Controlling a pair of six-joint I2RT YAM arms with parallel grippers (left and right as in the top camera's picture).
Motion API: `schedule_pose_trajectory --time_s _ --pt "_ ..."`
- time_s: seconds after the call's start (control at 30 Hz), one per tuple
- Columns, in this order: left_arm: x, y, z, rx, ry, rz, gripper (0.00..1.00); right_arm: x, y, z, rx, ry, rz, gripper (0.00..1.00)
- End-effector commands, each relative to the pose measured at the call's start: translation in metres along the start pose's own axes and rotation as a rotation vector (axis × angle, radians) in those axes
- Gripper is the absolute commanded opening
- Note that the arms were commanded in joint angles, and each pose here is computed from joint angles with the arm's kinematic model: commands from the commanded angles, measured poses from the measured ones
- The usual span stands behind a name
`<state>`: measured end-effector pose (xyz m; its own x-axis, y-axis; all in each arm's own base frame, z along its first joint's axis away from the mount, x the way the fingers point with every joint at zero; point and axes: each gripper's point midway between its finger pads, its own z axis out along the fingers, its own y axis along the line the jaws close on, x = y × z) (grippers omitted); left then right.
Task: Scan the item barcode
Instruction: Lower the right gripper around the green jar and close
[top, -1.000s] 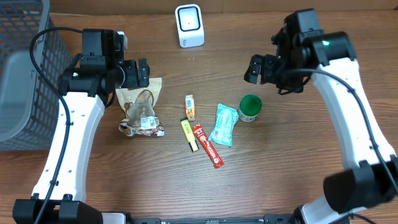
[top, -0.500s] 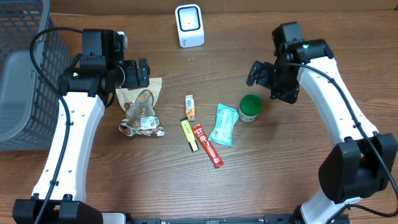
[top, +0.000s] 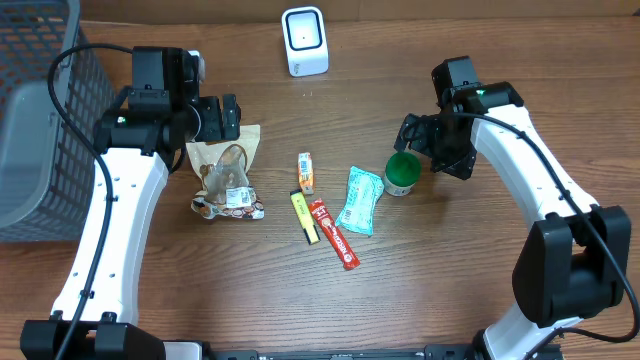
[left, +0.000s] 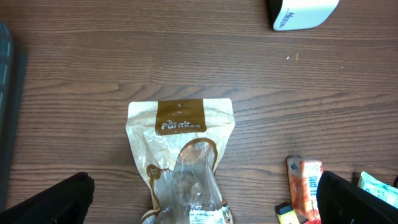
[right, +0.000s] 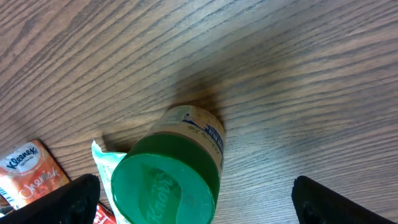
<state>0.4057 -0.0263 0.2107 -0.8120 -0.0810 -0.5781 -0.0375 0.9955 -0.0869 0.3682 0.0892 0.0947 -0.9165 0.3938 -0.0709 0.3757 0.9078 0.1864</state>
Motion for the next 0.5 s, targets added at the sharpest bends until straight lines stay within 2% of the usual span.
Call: schedule_pose_trajectory --time_s 0.0,0.47 --pt "-0.002 -0.001 0.001 0.004 -0.001 -0.006 1.00 0.002 0.002 0.001 0.004 -0.008 -0.004 1.00" --pt "-0.002 -0.001 0.001 0.004 -0.001 -0.006 1.00 0.008 0.014 0.003 0.023 -0.031 -0.065 1.00"
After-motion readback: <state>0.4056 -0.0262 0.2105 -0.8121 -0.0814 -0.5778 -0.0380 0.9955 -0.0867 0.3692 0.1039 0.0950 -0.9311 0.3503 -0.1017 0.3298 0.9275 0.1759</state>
